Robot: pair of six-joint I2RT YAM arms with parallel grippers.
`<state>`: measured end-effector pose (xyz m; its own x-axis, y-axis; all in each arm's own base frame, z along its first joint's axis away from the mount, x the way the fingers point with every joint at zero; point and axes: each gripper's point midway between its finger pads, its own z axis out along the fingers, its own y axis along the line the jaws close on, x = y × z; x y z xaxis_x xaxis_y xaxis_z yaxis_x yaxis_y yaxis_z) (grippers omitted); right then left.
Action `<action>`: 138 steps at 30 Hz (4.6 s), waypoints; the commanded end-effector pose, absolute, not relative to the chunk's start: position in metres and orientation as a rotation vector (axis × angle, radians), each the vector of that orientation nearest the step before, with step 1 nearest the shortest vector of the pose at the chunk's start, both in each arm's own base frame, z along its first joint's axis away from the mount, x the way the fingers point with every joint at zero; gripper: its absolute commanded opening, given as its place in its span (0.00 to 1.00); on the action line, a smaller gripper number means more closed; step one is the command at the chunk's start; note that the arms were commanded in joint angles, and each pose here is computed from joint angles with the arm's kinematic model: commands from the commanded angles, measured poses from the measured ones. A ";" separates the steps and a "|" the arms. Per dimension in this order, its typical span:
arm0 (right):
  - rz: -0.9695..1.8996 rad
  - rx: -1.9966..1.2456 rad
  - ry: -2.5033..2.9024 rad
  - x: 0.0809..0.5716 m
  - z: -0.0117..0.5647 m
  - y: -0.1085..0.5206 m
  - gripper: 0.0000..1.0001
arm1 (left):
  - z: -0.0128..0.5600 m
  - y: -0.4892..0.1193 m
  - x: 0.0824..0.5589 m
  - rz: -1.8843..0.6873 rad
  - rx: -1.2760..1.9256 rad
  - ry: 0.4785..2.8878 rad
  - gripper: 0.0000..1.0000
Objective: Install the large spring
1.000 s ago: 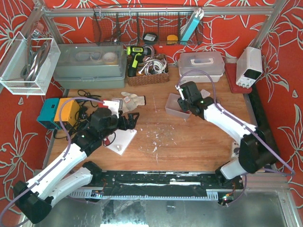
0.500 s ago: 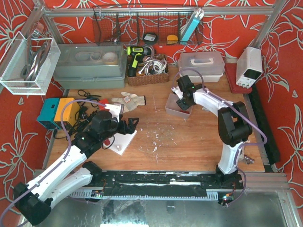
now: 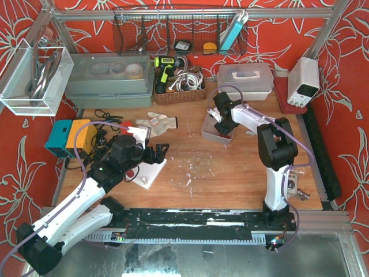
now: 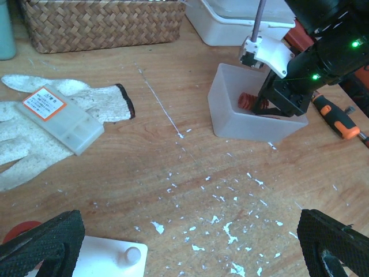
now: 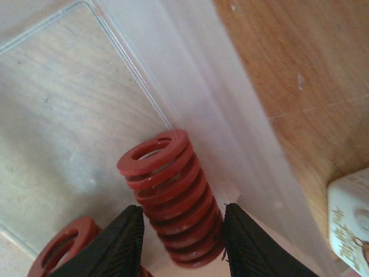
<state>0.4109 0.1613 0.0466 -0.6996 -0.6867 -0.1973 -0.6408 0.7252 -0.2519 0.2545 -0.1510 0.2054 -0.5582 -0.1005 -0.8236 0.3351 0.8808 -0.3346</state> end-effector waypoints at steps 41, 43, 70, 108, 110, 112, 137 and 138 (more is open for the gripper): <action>-0.011 -1.116 2.233 0.402 0.167 0.210 0.00 | 0.208 -0.130 0.266 -0.525 0.052 2.084 1.00; 0.028 -1.100 2.194 0.390 0.178 0.219 0.00 | 0.211 -0.136 0.264 -0.568 0.065 2.078 0.96; 0.663 -1.052 1.727 0.209 0.191 0.330 0.00 | 0.211 -0.225 0.233 -1.144 0.236 2.134 0.47; 0.628 -1.157 1.683 0.191 0.178 0.354 0.00 | 0.183 -0.254 0.225 -1.233 0.304 2.262 0.28; 0.626 -1.160 1.689 0.191 0.177 0.354 0.00 | 0.181 -0.253 0.225 -1.227 0.297 2.265 0.16; 0.625 -1.164 1.694 0.191 0.175 0.354 0.00 | 0.181 -0.251 0.225 -1.216 0.281 2.265 0.06; 0.343 -0.844 1.772 0.236 0.180 0.305 0.99 | 0.176 -0.103 0.219 -0.489 -0.318 2.253 0.00; 0.338 -0.842 1.775 0.237 0.179 0.305 0.99 | 0.178 -0.094 0.217 -0.473 -0.387 2.242 0.00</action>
